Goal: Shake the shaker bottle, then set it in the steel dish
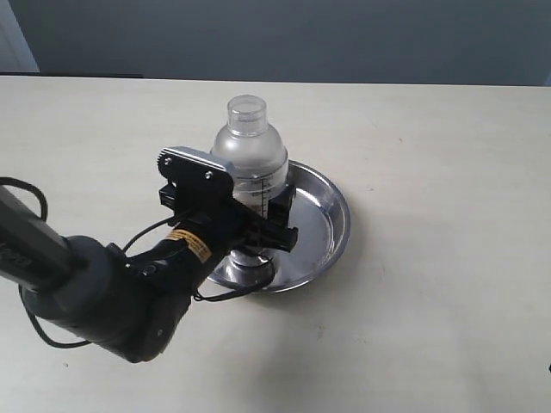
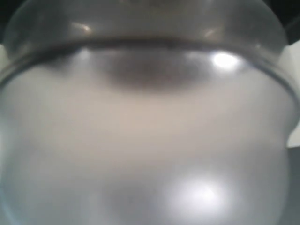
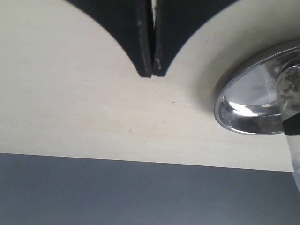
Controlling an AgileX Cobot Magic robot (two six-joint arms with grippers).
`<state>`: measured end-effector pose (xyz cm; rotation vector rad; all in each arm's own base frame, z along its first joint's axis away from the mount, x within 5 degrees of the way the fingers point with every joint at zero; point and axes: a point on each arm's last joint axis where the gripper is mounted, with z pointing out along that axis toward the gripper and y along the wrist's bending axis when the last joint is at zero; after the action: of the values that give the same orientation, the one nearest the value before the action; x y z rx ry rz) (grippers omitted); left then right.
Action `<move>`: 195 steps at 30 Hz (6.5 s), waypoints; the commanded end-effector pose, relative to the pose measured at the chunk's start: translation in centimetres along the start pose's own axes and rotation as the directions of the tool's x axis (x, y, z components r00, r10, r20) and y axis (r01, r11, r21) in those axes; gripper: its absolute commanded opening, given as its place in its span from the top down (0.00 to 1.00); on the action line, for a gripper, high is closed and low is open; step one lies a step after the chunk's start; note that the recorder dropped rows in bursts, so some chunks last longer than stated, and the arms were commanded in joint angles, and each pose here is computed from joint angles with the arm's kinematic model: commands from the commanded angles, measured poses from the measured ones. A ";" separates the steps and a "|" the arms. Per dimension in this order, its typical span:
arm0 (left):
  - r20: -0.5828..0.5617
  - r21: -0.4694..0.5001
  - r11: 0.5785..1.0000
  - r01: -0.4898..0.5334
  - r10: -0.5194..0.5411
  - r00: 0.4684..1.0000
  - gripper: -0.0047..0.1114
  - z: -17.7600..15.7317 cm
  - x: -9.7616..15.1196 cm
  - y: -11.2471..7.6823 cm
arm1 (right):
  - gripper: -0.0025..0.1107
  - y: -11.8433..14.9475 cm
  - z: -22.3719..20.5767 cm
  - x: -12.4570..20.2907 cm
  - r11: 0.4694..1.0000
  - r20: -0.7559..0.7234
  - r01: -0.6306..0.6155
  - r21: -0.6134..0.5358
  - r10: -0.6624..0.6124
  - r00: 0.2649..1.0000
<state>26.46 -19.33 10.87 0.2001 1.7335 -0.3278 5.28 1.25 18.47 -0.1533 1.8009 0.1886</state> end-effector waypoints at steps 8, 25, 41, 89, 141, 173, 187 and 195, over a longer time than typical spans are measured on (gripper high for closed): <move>0.060 0.003 1.000 0.001 -0.001 0.998 0.92 1.4 0.0 -0.3 | 0.98 0.0 0.0 -0.1 1.000 0.016 0.007 -0.002 -0.007 1.000; 0.071 0.126 0.987 -0.102 0.093 0.993 0.19 1.7 -0.1 -0.7 | 0.98 0.0 0.0 -0.1 1.000 0.016 0.007 -0.002 -0.007 1.000; 0.068 0.056 0.996 -0.071 0.067 0.995 0.19 1.7 -0.2 -0.1 | 0.98 0.0 0.0 -0.1 1.000 0.016 0.007 -0.002 -0.007 1.000; 0.295 0.032 0.994 -0.103 0.089 0.951 0.93 -2.9 -13.6 -0.4 | 0.98 0.0 0.0 -0.1 1.000 0.016 0.007 -0.002 -0.007 1.000; 0.191 -0.105 0.994 -0.023 0.043 0.981 0.96 -21.0 -16.8 8.3 | 0.98 0.0 0.0 -0.1 1.000 0.016 0.007 -0.002 -0.007 1.000; 0.075 -0.438 0.874 0.213 -0.201 0.977 0.96 -28.0 -6.9 10.4 | 0.98 0.0 0.0 -0.1 1.000 0.016 0.007 -0.002 -0.007 1.000; 0.028 -0.484 0.826 0.290 -0.316 0.948 0.96 -27.4 -3.7 11.2 | 0.98 0.0 0.0 -0.1 1.000 0.016 0.007 -0.002 -0.007 1.000; 0.237 -0.480 0.830 0.285 -0.190 0.953 0.96 -27.6 -5.7 11.8 | 0.98 0.0 0.0 -0.1 1.000 0.016 0.007 -0.002 -0.007 1.000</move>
<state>5.46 0.81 18.86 -0.4328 1.7123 -0.0735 5.28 1.25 18.47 -0.1547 1.8007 0.1874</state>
